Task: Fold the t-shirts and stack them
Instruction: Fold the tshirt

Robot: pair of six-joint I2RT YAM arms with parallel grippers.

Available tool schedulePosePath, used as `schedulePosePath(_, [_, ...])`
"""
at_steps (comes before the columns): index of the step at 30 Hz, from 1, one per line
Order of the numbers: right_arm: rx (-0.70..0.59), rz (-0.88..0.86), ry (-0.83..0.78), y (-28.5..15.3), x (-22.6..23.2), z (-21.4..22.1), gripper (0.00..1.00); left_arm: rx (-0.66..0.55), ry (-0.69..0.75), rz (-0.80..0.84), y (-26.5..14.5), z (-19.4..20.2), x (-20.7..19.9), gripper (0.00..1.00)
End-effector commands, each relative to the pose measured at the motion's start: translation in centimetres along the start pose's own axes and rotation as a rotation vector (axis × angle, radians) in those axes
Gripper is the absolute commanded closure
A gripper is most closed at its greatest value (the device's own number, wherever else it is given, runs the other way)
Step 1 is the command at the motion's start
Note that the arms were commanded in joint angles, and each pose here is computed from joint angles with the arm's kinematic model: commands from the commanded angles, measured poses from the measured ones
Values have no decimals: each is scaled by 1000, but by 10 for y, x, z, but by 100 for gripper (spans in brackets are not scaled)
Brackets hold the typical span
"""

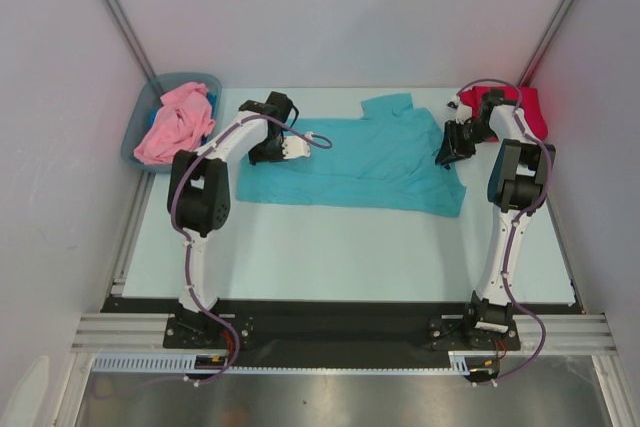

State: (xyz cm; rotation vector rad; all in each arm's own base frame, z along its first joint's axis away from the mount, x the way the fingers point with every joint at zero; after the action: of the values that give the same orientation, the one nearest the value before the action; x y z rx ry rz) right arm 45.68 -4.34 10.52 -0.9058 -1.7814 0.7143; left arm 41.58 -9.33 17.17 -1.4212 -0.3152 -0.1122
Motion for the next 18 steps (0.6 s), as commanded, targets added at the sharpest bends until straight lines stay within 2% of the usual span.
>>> schedulePosePath(1, [-2, -1, 7, 4, -5, 0, 68, -20, -22, -71, -25, 0, 7, 100])
schedulePosePath(9, [-4, -6, -1, 4, -3, -1, 79, -24, -25, -73, -25, 0, 7, 100])
schedulePosePath(12, [-4, -6, -6, 5, -2, -1, 87, -24, -26, -71, -25, 0, 7, 100])
schedulePosePath(13, [-5, -6, -8, 5, -2, -1, 95, -24, -26, -71, -25, 0, 7, 100])
schedulePosePath(14, [-1, -9, -5, 5, -1, -1, 99, -23, -25, -70, -25, 0, 6, 100])
schedulePosePath(18, [-12, -4, -21, 0, 4, -4, 100, -23, -24, -67, -24, 0, 5, 100])
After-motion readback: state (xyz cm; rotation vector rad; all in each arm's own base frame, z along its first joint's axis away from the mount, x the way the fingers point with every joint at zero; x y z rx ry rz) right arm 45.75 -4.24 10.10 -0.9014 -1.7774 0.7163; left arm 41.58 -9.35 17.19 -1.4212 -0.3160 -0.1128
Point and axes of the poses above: each gripper's point midway between its finger pads, its own y axis out along the fingers, its own x axis along the line the jaws close on, z = x × y, the point moved 10 cm from there along -y, back along the fingers, and after that the axes turned 2 degrees about y, right-handed, at the moved point
